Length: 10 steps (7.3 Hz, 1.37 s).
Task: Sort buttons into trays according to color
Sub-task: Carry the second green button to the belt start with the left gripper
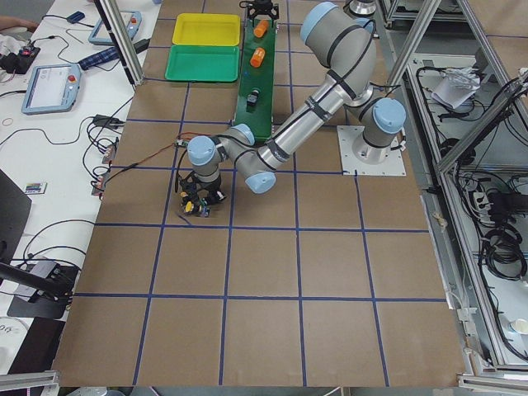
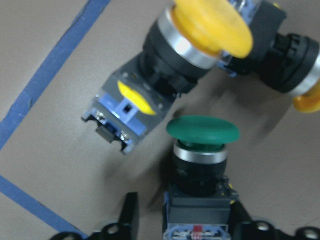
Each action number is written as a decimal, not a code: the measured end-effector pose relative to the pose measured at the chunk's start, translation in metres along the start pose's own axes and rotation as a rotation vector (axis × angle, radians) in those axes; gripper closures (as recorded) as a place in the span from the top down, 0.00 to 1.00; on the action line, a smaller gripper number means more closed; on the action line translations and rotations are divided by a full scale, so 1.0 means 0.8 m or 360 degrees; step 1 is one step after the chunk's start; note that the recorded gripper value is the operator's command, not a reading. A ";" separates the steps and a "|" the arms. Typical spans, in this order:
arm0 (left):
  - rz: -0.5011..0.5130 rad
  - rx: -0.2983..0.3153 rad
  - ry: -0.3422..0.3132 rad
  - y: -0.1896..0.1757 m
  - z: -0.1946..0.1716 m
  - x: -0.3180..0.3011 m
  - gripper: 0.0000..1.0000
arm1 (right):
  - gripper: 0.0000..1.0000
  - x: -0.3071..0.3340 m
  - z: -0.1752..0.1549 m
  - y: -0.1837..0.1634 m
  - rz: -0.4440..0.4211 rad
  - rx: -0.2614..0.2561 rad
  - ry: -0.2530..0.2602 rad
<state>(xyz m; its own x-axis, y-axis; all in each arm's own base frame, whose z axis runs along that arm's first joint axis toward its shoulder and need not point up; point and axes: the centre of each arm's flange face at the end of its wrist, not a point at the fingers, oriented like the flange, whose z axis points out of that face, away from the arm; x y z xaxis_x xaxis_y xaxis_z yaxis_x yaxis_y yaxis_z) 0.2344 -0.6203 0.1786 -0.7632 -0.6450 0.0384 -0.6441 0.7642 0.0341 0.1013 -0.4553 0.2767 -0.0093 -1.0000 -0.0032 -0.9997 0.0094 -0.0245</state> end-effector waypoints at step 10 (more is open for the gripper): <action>-0.0768 -0.0250 -0.0183 0.315 -0.126 0.227 0.02 | 1.00 0.001 -0.002 0.000 -0.0008 -0.0002 0.0006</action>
<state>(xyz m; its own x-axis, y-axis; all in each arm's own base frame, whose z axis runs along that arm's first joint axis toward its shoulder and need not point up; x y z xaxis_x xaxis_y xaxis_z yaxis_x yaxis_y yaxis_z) -0.0613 -0.5449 0.2945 -0.3877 -0.9128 -0.1283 -0.9153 0.3647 0.1708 0.1011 -0.4564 0.2780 -0.0041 -1.0000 0.0006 -0.9997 0.0041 -0.0229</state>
